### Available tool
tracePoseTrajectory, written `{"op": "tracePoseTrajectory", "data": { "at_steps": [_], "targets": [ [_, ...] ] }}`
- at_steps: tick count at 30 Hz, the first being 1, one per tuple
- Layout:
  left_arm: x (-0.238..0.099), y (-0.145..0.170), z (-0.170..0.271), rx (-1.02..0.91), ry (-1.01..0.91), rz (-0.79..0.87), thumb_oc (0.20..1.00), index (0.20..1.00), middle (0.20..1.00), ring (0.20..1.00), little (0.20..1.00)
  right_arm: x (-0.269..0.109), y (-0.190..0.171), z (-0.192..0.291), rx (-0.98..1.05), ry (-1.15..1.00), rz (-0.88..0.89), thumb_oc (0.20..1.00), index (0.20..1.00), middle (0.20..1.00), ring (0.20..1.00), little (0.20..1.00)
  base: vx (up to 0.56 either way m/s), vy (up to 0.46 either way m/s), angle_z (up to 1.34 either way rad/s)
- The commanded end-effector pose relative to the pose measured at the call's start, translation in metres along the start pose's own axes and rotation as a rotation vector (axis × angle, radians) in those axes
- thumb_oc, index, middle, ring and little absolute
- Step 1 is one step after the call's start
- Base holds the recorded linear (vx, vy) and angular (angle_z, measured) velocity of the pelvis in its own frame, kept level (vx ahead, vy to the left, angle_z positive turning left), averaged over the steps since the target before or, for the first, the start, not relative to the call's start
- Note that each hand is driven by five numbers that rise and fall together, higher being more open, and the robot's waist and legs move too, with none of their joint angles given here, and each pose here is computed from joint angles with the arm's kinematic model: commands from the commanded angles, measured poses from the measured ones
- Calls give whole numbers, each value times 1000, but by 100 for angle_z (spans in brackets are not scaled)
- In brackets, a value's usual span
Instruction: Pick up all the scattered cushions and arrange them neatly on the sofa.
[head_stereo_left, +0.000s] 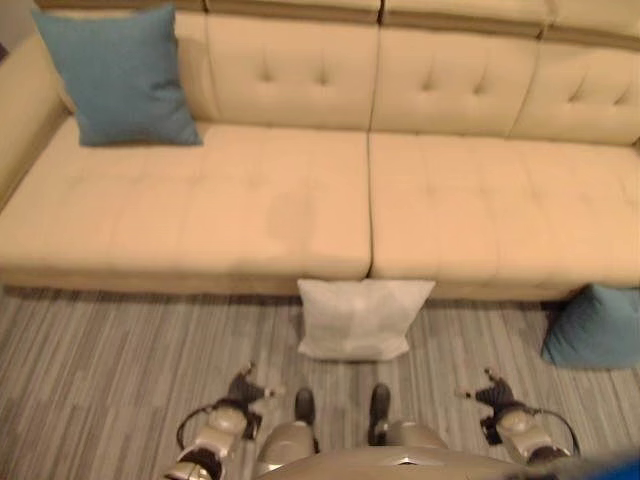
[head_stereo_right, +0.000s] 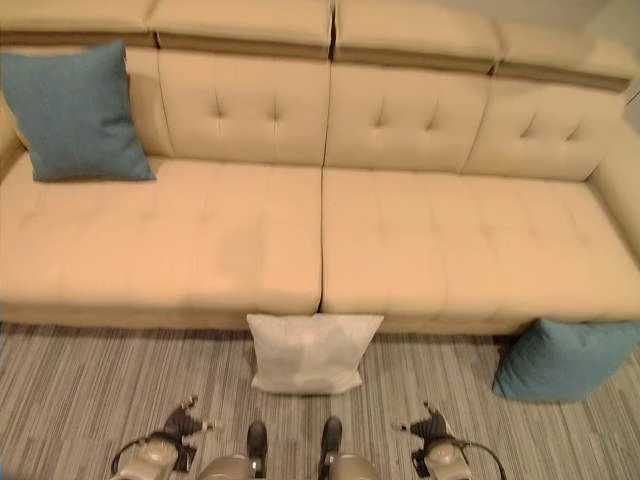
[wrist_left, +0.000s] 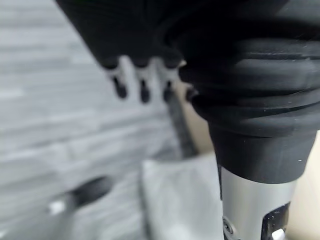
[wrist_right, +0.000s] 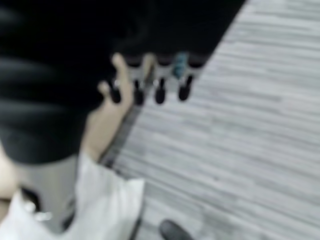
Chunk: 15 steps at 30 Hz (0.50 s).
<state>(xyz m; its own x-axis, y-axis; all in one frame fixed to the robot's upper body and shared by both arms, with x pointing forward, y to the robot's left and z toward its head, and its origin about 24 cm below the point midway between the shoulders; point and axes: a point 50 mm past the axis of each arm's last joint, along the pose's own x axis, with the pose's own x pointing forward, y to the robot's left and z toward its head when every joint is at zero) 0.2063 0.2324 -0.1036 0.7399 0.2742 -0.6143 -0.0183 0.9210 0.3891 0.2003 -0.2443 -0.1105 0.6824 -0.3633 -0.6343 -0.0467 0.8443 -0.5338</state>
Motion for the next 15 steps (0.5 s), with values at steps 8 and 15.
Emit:
{"op": "tracePoseTrajectory", "data": {
  "at_steps": [8,15],
  "targets": [
    [13,24,153,-204,-454,177,1000,1000,1000,1000,1000,10,-67,143,126,-400,-314,1000,1000,1000,1000,1000,-135,-9,2],
    [-10,50,277,-318,-742,223,1000,1000,1000,1000,1000,-20,-144,248,293,-661,-551,1000,1000,1000,1000,1000,-46,-10,4]
  ]
}}
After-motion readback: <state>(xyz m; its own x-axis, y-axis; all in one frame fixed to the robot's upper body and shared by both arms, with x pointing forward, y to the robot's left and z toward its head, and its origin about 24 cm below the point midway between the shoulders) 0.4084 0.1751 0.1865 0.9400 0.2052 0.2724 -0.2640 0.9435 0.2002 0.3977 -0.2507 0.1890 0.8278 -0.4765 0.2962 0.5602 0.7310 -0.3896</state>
